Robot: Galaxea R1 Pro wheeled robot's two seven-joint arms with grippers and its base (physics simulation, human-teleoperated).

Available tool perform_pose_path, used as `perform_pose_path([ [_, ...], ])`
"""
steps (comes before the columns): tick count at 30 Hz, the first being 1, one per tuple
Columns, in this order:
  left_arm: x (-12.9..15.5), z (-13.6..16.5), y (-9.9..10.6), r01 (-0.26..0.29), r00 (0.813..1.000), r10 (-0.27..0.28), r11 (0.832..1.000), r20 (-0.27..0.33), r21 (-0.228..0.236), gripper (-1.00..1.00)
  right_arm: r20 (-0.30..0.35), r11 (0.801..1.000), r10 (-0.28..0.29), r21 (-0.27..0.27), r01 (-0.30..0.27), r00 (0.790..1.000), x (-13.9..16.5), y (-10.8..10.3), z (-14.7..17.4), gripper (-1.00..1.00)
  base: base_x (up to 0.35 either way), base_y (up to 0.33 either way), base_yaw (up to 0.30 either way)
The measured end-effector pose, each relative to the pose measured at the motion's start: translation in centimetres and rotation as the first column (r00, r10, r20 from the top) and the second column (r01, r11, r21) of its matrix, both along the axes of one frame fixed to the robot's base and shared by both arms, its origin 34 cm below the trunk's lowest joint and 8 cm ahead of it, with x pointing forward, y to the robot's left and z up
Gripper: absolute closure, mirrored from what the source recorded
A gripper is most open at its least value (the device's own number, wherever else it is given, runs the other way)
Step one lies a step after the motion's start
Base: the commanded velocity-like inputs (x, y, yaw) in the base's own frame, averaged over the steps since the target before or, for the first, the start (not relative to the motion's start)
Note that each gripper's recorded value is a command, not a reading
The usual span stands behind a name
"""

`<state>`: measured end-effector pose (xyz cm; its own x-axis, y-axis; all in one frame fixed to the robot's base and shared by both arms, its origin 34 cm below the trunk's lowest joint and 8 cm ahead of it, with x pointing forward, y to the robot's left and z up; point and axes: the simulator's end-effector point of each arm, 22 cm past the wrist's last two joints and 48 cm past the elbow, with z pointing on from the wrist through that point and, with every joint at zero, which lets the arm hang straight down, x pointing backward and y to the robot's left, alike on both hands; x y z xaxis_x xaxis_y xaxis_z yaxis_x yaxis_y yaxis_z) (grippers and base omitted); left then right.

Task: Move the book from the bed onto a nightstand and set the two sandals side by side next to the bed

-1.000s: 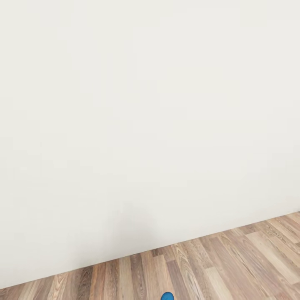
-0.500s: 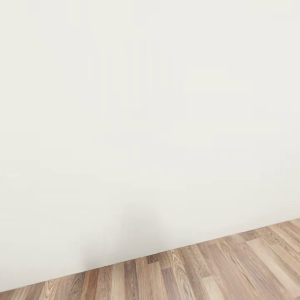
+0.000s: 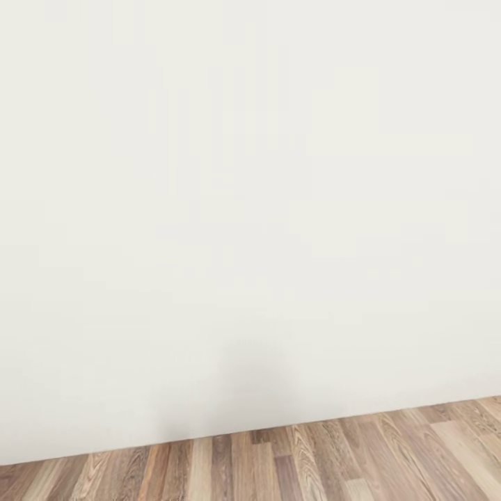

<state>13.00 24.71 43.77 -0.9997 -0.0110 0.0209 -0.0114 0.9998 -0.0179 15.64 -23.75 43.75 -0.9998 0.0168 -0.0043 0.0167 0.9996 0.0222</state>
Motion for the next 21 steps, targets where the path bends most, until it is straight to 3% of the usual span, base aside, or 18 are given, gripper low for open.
perform_pose_path([
  [11,0.12,0.00,0.05,-0.001,1.000,0.001,1.000,0.003,0.001,-1.00,0.003,1.000,0.000,0.000,0.000,1.000,0.11,0.00,0.00,-1.00,0.001,-0.119,0.156],
  [21,0.13,0.00,0.04,-0.002,1.000,0.002,1.000,0.003,0.001,-1.00,0.003,1.000,0.000,0.000,0.000,1.000,0.13,-0.01,0.00,-1.00,0.000,-0.026,0.101],
])
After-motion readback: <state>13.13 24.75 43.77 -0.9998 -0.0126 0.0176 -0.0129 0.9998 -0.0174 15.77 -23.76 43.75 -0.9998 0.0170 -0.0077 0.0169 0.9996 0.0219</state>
